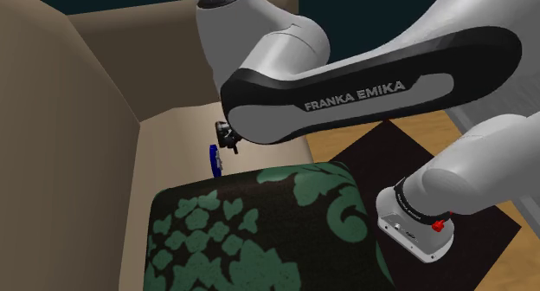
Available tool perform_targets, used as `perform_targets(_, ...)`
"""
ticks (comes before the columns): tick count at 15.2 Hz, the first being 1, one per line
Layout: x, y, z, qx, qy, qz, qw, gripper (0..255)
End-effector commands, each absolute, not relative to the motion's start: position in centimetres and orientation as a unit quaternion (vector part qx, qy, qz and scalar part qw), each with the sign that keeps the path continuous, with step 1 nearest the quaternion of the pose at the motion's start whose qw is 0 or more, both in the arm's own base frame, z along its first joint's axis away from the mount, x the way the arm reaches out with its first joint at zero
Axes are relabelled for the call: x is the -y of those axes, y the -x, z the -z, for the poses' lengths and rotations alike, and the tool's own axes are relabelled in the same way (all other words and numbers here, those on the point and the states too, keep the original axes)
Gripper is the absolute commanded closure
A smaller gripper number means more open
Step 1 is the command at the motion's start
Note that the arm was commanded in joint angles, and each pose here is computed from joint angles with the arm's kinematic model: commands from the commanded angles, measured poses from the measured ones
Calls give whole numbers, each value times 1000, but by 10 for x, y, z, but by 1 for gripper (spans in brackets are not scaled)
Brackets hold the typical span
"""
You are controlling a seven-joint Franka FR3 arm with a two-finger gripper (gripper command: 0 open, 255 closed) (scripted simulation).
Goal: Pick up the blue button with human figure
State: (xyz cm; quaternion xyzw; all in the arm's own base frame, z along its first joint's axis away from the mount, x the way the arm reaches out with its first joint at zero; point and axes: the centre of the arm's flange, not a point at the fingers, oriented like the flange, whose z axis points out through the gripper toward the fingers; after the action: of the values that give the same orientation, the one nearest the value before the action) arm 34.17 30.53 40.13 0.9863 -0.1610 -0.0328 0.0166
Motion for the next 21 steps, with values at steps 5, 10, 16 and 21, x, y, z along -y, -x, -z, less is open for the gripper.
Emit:
perform_targets(5, -370, -374, -363, 207, -978, 17, 23, 0)
perform_targets(10, -403, -394, -335, 231, -972, 8, 27, 0)
perform_targets(16, -403, -394, -300, 231, -972, 8, 27, 0)
perform_targets(21, -403, -394, -301, 231, -972, 8, 27, 255)
